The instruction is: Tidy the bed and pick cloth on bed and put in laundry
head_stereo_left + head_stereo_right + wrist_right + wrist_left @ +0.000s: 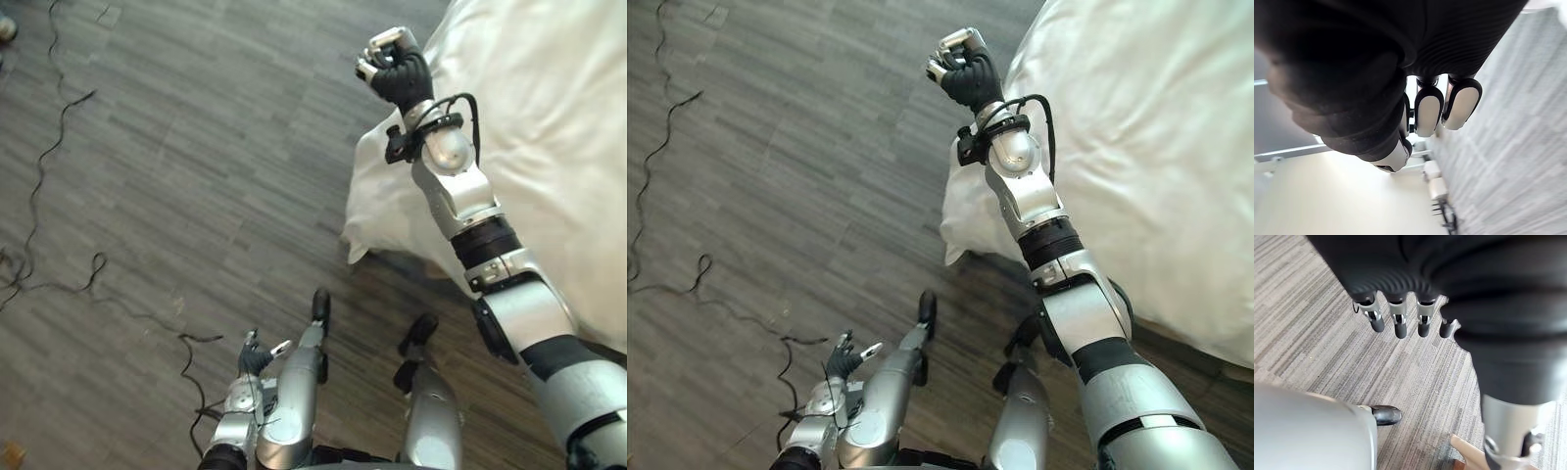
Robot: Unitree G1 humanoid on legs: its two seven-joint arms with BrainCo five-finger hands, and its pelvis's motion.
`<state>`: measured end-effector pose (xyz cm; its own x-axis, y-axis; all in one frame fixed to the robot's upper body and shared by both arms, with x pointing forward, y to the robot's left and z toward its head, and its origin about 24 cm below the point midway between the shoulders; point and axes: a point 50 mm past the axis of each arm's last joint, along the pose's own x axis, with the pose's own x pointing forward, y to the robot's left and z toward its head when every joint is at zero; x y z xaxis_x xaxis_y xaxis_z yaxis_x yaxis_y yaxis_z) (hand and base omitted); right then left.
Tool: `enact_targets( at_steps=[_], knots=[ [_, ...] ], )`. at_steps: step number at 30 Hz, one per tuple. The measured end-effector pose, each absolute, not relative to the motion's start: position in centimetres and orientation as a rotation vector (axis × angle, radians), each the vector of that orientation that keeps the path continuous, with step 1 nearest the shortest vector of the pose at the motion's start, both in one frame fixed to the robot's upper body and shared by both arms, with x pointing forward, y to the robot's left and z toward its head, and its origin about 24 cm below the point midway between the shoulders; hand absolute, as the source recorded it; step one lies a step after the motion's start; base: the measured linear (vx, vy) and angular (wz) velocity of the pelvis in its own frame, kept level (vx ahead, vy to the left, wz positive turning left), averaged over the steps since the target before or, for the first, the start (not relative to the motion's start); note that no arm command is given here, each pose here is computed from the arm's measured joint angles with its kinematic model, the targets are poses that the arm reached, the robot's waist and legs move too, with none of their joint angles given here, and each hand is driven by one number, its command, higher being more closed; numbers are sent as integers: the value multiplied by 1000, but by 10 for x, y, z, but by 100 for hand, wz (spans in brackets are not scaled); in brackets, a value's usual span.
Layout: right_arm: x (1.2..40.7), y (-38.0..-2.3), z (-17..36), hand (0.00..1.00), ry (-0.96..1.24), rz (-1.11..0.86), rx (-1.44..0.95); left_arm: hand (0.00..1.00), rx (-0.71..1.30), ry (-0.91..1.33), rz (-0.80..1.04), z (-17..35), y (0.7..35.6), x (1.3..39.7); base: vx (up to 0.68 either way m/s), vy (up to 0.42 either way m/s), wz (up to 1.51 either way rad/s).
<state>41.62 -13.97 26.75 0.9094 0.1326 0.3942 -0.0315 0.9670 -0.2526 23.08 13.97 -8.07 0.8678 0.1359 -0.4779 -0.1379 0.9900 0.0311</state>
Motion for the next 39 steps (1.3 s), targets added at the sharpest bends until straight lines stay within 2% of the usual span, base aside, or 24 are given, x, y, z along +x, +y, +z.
enact_targets(
  at_steps=[5,8,11,14,15,17,20,22,24,28,33,35,39],
  knots=[
    [423,-154,241,100,-303,29,-300,0,-11,419,42,-63,114,251,-53,-19,10],
    [422,-165,209,100,-211,10,-323,0,-17,402,40,-60,113,252,-16,23,6],
    [413,-150,175,100,-208,74,-280,0,-39,422,81,-64,119,250,0,38,-10],
    [391,-121,112,100,-85,140,-149,0,-67,448,144,-67,129,249,6,7,-27],
    [379,-117,78,100,31,148,-125,0,-50,458,143,-69,130,249,20,-30,-26],
    [328,-121,-10,100,347,144,-100,0,-10,486,137,-73,131,246,34,-59,-34],
    [277,-111,-59,100,528,215,-85,0,39,554,150,-84,141,238,35,-71,-33],
    [276,-88,-46,100,461,308,-39,0,78,610,152,-94,148,228,24,-61,-38],
    [289,-54,-2,100,265,430,106,0,117,667,164,-105,157,214,-2,-63,-27],
    [299,-29,54,100,58,512,349,0,149,770,178,-121,166,190,54,-36,-25],
    [315,-43,104,100,-139,446,629,0,137,821,212,-128,172,176,67,2,-11],
    [332,-59,133,100,-242,375,731,0,137,827,216,-129,172,176,36,8,-16],
    [370,-99,192,100,-415,231,776,0,128,809,213,-126,169,180,-13,20,-7]
  ],
)
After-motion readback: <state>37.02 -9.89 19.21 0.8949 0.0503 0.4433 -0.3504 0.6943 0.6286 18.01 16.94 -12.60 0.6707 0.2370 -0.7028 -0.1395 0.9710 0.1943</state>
